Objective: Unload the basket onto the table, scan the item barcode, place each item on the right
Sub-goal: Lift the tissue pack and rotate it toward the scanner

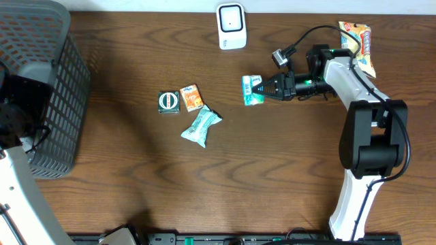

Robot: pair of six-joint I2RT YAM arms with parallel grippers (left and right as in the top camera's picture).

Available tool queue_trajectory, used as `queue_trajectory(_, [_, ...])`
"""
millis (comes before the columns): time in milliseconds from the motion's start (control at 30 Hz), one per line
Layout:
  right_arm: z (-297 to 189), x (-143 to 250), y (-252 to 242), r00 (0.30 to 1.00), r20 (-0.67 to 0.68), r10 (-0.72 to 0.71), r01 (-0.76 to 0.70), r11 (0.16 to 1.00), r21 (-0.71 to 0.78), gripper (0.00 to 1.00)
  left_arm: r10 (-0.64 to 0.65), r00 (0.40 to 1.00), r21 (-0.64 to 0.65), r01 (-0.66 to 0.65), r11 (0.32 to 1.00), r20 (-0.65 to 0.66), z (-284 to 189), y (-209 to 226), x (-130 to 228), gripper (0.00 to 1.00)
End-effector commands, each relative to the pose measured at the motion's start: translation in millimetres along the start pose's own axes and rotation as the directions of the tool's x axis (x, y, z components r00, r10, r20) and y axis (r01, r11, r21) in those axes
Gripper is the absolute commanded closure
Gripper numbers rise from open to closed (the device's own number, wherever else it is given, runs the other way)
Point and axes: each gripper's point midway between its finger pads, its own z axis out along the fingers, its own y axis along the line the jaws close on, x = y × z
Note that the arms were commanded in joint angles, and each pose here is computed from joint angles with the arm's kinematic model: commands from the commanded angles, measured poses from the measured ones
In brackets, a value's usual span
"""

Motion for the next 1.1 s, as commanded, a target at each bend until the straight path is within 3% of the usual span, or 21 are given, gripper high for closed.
queue_trajectory(0, [4,0,13,0.999,0.0,-0.053,0.053,0.998,-0.021,0.99,-0.005,1.0,-0.006,0.005,1.0,0.005,-1,1,-1,0.02])
queue_trajectory(1067, [15,3,7,0.997,-0.04,-0.067,0.067,0.998,0.014,0.99,-0.005,1.0,-0.006,0.005,1.0,0.005,-1,1,-1,0.02])
